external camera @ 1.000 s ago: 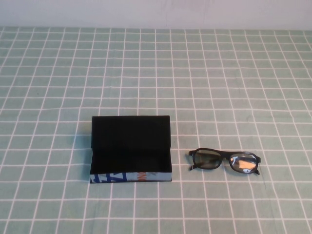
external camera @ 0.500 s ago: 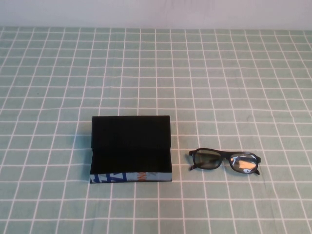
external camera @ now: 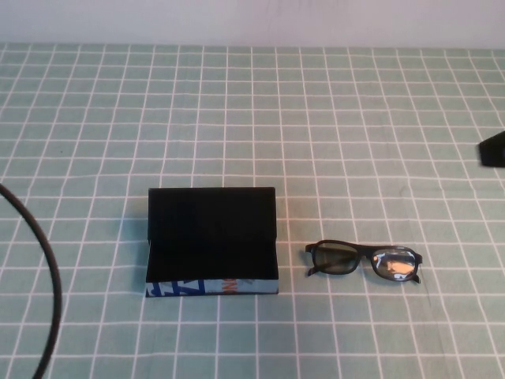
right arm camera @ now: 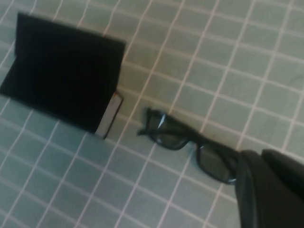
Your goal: Return glasses to glasses case
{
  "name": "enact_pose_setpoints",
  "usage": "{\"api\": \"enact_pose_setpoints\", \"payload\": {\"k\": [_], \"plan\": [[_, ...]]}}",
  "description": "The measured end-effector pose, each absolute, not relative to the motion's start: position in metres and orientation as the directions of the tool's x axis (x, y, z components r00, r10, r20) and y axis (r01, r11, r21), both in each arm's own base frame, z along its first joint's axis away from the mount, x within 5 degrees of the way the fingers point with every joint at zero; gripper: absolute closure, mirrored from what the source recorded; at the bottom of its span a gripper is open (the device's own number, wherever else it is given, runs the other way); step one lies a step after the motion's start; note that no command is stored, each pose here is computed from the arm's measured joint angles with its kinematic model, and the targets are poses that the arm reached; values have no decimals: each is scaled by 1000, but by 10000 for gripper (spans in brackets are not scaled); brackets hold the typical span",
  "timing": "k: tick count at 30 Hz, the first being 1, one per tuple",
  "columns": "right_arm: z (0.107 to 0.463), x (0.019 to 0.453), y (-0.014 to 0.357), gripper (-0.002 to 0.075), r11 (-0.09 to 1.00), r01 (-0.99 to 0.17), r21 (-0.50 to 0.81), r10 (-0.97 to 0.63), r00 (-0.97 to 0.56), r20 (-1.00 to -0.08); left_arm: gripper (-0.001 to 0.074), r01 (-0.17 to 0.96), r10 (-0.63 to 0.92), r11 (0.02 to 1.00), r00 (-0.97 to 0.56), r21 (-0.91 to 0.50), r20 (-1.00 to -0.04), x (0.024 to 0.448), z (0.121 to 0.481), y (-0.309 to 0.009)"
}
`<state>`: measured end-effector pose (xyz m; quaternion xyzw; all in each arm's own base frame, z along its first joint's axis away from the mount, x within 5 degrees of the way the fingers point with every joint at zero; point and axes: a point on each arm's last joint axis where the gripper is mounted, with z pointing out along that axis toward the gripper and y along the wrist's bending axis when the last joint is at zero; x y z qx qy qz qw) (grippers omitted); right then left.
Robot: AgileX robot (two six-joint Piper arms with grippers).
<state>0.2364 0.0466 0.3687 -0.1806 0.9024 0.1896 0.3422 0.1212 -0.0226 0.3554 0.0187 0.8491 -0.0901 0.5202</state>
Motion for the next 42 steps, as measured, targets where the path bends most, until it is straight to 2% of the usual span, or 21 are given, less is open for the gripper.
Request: {"api": "enact_pose_setpoints", "payload": {"k": [4, 8, 12, 15, 21, 24, 29, 32, 34, 42], "plan": [[360, 267, 65, 739, 769, -590, 246, -373, -726, -578, 736, 118, -52, 984, -522, -133, -852, 126, 348, -24], [346, 306, 90, 739, 689, -708, 156, -562, -657, -503, 736, 114, -46, 985, -555, -130, -831, 128, 344, -24], [320, 328, 120, 726, 583, -811, 43, -738, -551, -389, 736, 114, -46, 985, -559, -131, -828, 128, 344, -24], [293, 337, 140, 659, 502, -864, 36, -817, -488, -309, 736, 113, -45, 985, -560, -131, -827, 128, 344, -24], [243, 350, 159, 408, 456, -883, 110, -859, -469, -205, 736, 113, -45, 985, -560, -131, -827, 128, 344, -24], [225, 355, 161, 368, 453, -882, 132, -866, -470, -168, 736, 113, -45, 985, -560, -131, -827, 128, 344, -24], [206, 360, 163, 353, 421, -893, 156, -886, -442, -140, 736, 113, -45, 985, -560, -131, -827, 128, 344, -24], [198, 361, 163, 367, 416, -893, 169, -889, -439, -129, 736, 113, -45, 985, -560, -131, -827, 128, 344, -24], [195, 362, 164, 404, 418, -891, 177, -889, -441, -126, 736, 113, -45, 985, -560, -131, -827, 128, 344, -24], [194, 361, 166, 692, 401, -895, 195, -891, -431, -146, 736, 113, -45, 985, -564, -131, -825, 128, 343, -24]]}}
